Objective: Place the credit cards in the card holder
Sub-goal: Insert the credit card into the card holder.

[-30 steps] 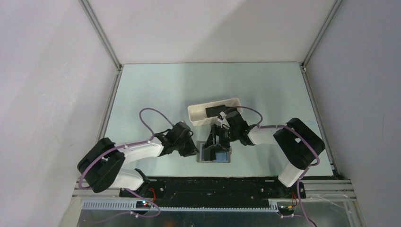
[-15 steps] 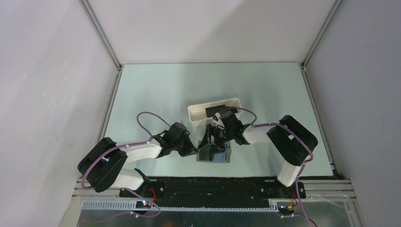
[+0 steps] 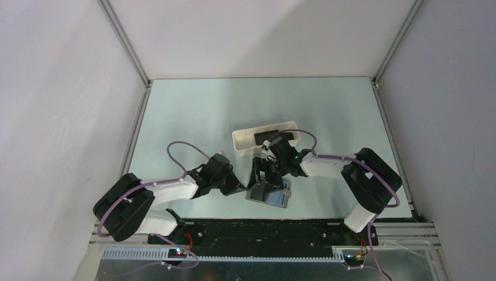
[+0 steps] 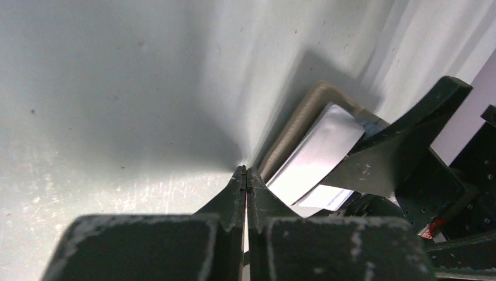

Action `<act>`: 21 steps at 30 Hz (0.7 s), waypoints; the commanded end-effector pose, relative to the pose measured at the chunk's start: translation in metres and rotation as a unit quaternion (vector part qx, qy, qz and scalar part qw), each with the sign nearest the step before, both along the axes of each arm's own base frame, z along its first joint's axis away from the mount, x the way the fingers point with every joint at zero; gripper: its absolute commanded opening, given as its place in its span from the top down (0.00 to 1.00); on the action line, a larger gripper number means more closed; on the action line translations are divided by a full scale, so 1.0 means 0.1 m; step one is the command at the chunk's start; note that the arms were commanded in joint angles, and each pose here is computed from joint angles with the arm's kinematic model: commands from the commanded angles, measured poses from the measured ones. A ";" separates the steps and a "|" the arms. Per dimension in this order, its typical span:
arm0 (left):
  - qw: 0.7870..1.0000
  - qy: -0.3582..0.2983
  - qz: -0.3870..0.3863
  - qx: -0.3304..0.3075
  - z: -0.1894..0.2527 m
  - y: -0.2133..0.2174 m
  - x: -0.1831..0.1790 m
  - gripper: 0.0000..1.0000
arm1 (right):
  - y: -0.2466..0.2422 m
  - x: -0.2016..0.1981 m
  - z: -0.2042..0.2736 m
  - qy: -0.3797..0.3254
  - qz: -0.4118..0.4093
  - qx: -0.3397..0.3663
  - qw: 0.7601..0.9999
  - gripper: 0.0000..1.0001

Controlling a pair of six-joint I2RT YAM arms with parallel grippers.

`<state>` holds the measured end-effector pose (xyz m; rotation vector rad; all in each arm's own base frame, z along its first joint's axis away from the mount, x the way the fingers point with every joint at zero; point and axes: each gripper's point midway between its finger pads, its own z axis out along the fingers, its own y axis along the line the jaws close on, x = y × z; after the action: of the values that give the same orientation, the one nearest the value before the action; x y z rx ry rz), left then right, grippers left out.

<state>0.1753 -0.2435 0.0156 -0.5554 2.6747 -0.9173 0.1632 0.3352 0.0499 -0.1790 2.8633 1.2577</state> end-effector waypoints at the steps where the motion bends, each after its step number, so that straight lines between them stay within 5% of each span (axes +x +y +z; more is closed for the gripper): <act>1: 1.000 -0.011 0.007 -0.009 0.09 -0.05 0.08 1.00 | -0.39 -0.04 -0.06 -0.048 0.022 -0.098 0.994 0.09; 14: 0.999 -0.038 -0.024 -0.017 0.22 -0.15 0.14 1.00 | -0.44 -0.09 0.04 -0.060 0.054 -0.101 0.992 0.06; 16: 0.997 -0.059 -0.033 -0.028 0.32 -0.18 0.20 0.83 | -0.49 -0.08 0.01 -0.064 0.055 -0.112 0.990 0.06; 18: 0.994 -0.078 -0.039 -0.059 0.45 -0.24 0.23 0.50 | -0.51 -0.07 -0.03 -0.063 0.057 -0.118 0.989 0.07; 21: 0.985 -0.108 -0.054 -0.125 0.62 -0.37 0.28 0.37 | -0.48 -0.04 -0.05 -0.067 0.066 -0.106 0.990 0.08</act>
<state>0.1860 -0.2552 0.0340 -0.4634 2.6196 -1.0089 0.1489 0.2862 0.0436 -0.3913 2.9374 0.9300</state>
